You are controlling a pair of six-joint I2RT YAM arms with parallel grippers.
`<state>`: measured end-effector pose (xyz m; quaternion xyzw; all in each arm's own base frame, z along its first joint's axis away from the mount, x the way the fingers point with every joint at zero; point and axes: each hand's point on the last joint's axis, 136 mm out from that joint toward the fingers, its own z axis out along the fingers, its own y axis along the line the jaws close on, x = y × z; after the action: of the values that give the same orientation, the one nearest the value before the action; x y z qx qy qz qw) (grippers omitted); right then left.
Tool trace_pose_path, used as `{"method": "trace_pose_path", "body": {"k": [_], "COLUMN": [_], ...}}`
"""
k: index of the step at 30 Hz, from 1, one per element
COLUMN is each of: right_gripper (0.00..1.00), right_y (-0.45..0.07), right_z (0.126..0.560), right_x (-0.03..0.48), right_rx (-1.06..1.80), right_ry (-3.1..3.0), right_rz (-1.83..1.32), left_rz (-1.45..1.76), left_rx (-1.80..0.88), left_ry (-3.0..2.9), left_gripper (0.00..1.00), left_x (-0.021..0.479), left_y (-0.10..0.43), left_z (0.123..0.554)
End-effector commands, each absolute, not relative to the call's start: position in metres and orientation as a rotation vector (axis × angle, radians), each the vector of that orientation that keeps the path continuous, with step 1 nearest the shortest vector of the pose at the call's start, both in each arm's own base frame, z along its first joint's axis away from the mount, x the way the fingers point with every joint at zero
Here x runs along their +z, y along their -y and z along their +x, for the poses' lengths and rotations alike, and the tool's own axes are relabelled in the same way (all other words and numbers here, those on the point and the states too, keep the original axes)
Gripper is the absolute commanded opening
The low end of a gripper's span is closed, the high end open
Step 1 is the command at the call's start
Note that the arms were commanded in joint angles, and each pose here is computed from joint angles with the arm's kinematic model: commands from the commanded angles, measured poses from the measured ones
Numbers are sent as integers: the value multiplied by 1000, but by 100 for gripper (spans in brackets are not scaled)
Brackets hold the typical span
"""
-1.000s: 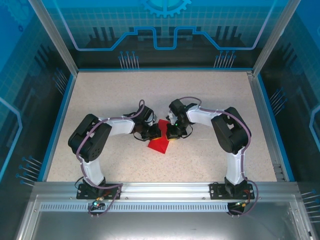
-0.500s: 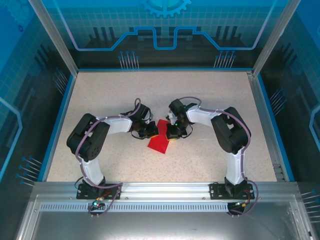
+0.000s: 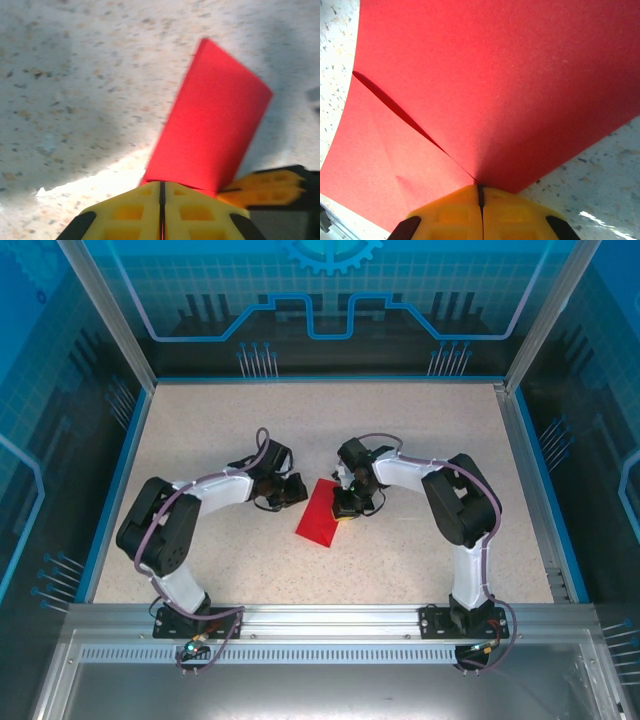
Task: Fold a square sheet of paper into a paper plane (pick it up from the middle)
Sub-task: Fold the triangle a second time at the center of the table.
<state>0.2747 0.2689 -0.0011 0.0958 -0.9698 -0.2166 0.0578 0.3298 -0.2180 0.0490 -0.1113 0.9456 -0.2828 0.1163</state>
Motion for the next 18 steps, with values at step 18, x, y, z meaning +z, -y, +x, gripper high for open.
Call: {"method": "trace_pose_path", "body": {"k": [18], "right_gripper": [5], "right_y": [-191], "right_z": [241], "right_x": [-85], "right_rx": [-53], "right_ry": [2893], "right_rz": [238], "left_rz": [-248], "left_rx": [-880], "left_ry": [-2917], "left_gripper": [7], "left_x": [9], "left_y": [251], "left_z": [301]}}
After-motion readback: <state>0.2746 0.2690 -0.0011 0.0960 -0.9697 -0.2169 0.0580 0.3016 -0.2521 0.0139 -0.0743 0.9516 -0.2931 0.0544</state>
